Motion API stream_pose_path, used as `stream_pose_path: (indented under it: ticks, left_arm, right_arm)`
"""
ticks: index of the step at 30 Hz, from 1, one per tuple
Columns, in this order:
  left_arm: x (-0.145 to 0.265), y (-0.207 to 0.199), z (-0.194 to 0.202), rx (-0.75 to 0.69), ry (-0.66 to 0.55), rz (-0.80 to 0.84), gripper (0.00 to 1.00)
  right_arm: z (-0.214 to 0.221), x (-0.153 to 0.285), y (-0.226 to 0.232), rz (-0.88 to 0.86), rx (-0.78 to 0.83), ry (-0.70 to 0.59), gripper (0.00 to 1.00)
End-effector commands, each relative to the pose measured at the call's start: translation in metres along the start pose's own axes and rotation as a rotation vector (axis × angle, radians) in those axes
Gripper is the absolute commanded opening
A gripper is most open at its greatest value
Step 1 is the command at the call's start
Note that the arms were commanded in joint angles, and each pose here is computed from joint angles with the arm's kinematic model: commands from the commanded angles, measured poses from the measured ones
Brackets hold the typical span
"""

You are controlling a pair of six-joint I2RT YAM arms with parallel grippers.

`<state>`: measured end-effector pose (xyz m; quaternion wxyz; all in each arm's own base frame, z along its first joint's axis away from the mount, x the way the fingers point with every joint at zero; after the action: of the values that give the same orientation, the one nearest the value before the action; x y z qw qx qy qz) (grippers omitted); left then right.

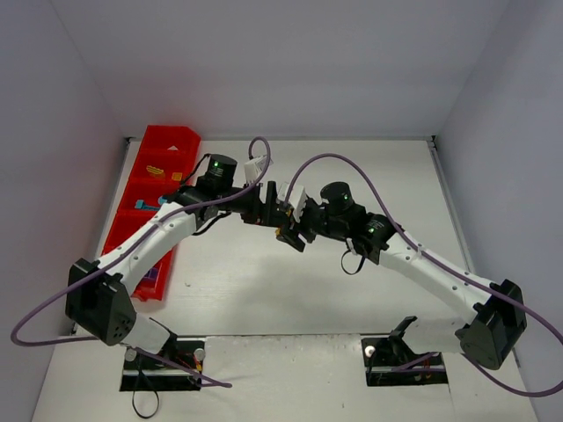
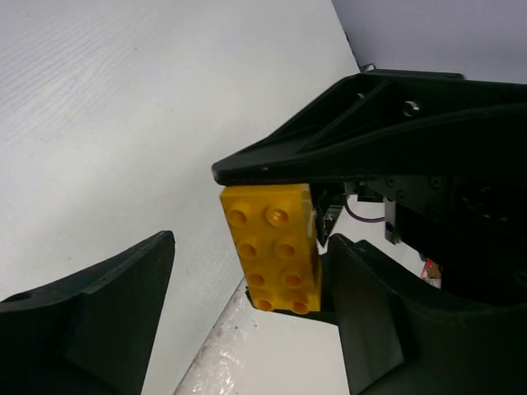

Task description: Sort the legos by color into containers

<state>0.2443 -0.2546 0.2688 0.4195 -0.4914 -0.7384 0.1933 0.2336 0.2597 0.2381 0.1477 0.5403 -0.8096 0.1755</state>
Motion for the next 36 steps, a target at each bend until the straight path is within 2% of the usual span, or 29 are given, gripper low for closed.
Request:
stream_pose_path:
  ticks: [1, 3, 4, 5, 6, 9, 11, 12, 15, 16, 21, 27, 29, 30, 34, 36]
  left_arm:
    - [-0.001, -0.012, -0.014, -0.091, -0.035, 0.029, 0.67]
    - [-0.004, -0.011, -0.015, -0.091, -0.037, 0.029, 0.57]
    - [-0.005, -0.012, -0.015, -0.091, -0.037, 0.032, 0.39]
    - [-0.006, -0.011, -0.016, -0.092, -0.038, 0.031, 0.32]
    - [-0.005, -0.012, -0.019, -0.097, -0.049, 0.028, 0.22]
    - [-0.003, -0.014, -0.022, -0.114, -0.065, 0.025, 0.14]
    - [-0.002, -0.013, -0.023, -0.12, -0.071, 0.018, 0.1]
    - [-0.001, -0.011, -0.023, -0.116, -0.072, 0.002, 0.1]
    - [0.001, 0.0, -0.025, -0.103, -0.076, -0.025, 0.1]
    - [0.001, 0.005, -0.025, -0.096, -0.075, -0.037, 0.1]
    - [0.026, 0.043, -0.044, -0.042, -0.159, -0.144, 0.11]
    - [0.088, 0.116, -0.083, 0.121, -0.381, -0.558, 0.11]
    - [0.122, 0.152, -0.096, 0.262, -0.503, -0.727, 0.12]
    - [0.127, 0.153, -0.101, 0.286, -0.54, -0.759, 0.12]
    - [0.165, 0.203, -0.118, 0.475, -0.684, -0.921, 0.13]
    - [0.184, 0.224, -0.132, 0.526, -0.759, -0.996, 0.14]
  right_arm:
    - [-0.037, 0.003, -0.007, 0.019, 0.052, -0.116, 0.15]
    - [-0.036, 0.002, -0.007, 0.018, 0.051, -0.113, 0.15]
    - [-0.035, 0.002, -0.007, 0.017, 0.049, -0.112, 0.15]
    - [-0.035, 0.002, -0.007, 0.017, 0.049, -0.112, 0.16]
    - [-0.034, 0.002, -0.007, 0.02, 0.047, -0.111, 0.21]
    - [-0.031, 0.001, -0.009, 0.037, 0.042, -0.098, 0.27]
    - [-0.029, 0.001, -0.011, 0.057, 0.029, -0.088, 0.53]
    - [-0.028, 0.0, -0.013, 0.074, 0.013, -0.082, 0.73]
    - [-0.025, -0.001, -0.017, 0.107, -0.021, -0.069, 0.98]
    - [-0.024, -0.001, -0.021, 0.13, -0.029, -0.063, 1.0]
    - [-0.016, 0.003, -0.037, 0.214, -0.109, -0.041, 1.0]
    - [-0.004, 0.017, -0.061, 0.329, -0.2, -0.031, 1.0]
    - [0.001, 0.02, -0.066, 0.364, -0.21, -0.019, 1.0]
    - [0.002, 0.021, -0.066, 0.37, -0.21, -0.016, 1.0]
    - [0.007, 0.025, -0.066, 0.392, -0.222, -0.012, 1.0]
    - [0.012, 0.026, -0.065, 0.401, -0.235, -0.007, 1.0]
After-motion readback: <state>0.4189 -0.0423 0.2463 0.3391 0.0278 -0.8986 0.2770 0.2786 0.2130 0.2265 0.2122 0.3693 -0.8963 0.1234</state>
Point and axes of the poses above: each gripper's point midway between its finger pads, its own x axis back along the fingers, its own y axis along the line the jaws close on, z = x × y, the point moved 5 cm from there along x, back along the fingers, and after that the axes turned 3 degrees about -x, right-handed, at the moved point
